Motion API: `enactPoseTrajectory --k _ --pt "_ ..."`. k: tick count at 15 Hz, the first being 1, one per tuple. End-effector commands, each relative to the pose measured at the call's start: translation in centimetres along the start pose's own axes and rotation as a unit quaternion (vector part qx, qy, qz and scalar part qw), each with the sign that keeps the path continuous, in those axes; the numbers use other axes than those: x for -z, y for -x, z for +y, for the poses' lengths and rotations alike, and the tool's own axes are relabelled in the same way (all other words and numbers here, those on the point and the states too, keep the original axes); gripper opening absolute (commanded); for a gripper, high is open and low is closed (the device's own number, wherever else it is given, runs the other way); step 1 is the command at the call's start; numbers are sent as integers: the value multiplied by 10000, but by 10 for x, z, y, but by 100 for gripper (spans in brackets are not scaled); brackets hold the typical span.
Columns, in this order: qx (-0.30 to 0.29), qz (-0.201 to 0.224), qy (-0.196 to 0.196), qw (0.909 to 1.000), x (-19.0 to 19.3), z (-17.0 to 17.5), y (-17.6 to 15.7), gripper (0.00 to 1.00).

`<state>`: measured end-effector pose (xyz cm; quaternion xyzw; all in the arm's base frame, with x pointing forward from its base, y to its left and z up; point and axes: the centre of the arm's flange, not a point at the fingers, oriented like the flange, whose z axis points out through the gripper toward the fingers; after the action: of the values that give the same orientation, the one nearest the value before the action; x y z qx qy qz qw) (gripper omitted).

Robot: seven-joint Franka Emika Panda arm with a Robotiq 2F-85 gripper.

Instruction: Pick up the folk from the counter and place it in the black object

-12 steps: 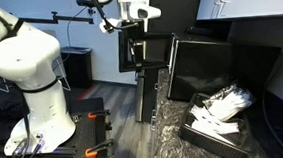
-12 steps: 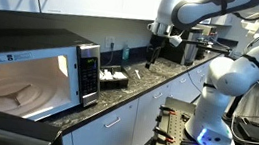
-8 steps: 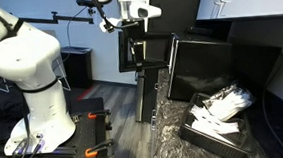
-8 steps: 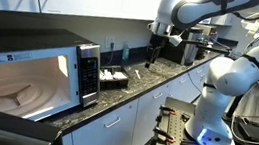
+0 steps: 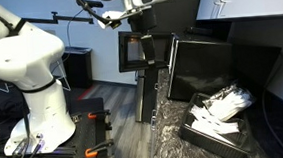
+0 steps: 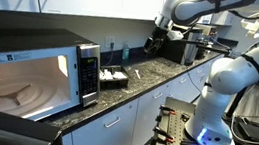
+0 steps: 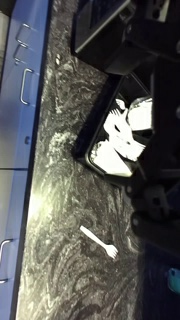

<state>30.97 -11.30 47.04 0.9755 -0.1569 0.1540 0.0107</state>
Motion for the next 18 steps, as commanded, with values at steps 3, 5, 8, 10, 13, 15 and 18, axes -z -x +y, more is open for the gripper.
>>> enactPoseTrajectory --k 3,5,8,10,13,15,18 --pt "-1081 278 378 9930 0 77 -20 100" --pt "-1447 151 381 9886 -6 106 -20 100" --pt "-1402 -16 243 9898 -8 108 -3 100" --pt "-1489 -142 225 9885 -14 114 -5 100" --pt "-1670 -210 260 9854 -16 116 -4 100" --pt "-1983 -167 267 9796 -21 125 -7 100" --pt "-2364 -63 275 9712 -33 143 -20 100"
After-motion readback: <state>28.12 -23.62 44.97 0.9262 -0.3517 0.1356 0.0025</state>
